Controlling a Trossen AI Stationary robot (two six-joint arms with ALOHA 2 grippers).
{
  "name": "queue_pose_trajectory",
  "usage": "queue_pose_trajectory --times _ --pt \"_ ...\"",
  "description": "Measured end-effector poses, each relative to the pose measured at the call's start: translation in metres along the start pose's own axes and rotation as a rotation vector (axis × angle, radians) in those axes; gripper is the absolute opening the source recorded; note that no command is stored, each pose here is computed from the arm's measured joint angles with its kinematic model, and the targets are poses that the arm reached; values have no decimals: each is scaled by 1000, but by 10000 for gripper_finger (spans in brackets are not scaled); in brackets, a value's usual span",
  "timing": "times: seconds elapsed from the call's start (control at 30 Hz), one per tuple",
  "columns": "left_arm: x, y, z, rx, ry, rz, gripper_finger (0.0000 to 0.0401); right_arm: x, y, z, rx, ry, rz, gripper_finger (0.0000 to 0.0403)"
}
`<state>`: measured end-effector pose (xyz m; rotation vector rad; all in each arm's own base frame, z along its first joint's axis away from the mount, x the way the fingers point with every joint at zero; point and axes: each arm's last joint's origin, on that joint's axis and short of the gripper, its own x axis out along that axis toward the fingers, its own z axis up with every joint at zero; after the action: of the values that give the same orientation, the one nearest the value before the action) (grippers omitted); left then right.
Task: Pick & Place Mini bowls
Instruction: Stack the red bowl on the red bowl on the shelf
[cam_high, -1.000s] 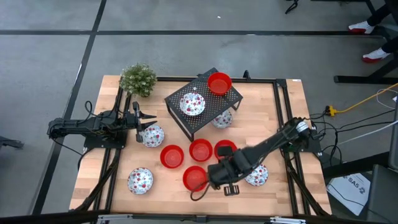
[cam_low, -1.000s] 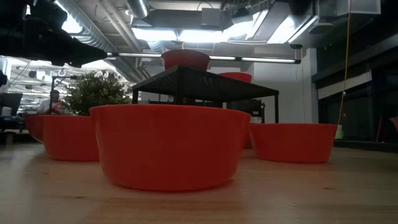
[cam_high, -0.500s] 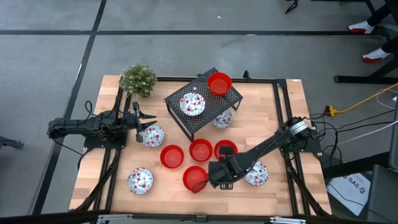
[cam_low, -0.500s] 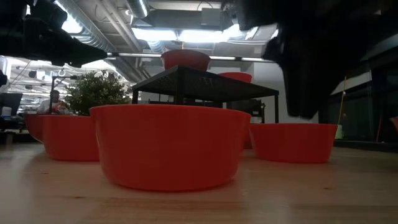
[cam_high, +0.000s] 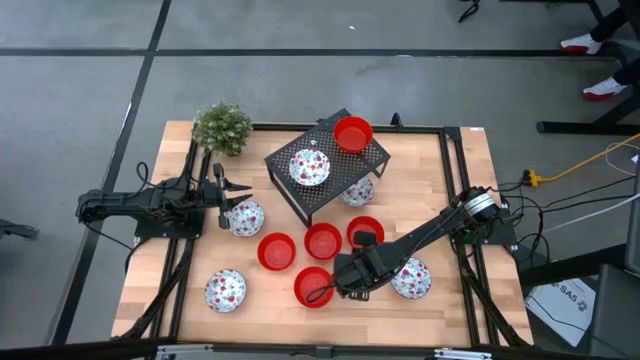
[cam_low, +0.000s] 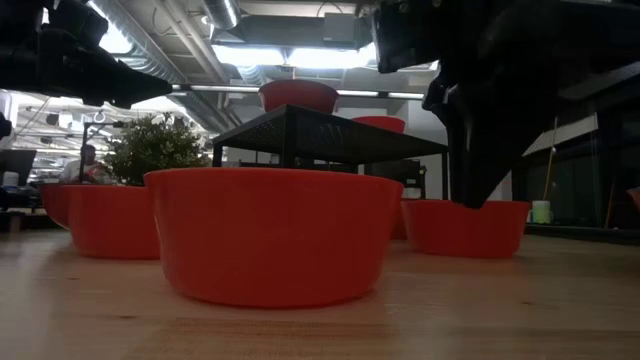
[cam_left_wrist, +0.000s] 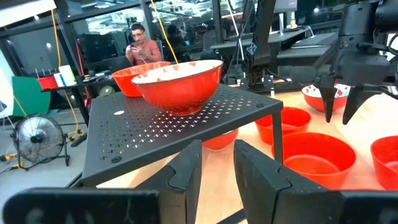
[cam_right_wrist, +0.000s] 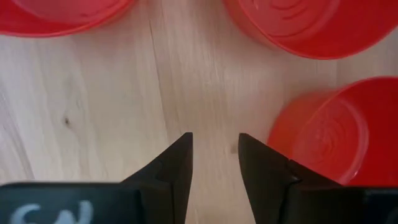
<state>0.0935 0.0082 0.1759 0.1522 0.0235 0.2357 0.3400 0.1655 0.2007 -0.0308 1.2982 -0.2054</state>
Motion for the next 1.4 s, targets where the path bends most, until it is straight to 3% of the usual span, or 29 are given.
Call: queue_pose_trajectory --times 0.23,0.47,0.97,1.4 --pt "0 0 0 0 0 0 88 -19 0 11 -23 -32 3 128" --pt "0 0 0 0 0 0 88 -22 -8 9 -3 -32 -137 128" --pt "0 0 0 0 0 0 88 -13 -32 21 215 -20 -151 128" --pt "0 0 0 0 0 0 88 -7 -33 19 206 21 -170 128"
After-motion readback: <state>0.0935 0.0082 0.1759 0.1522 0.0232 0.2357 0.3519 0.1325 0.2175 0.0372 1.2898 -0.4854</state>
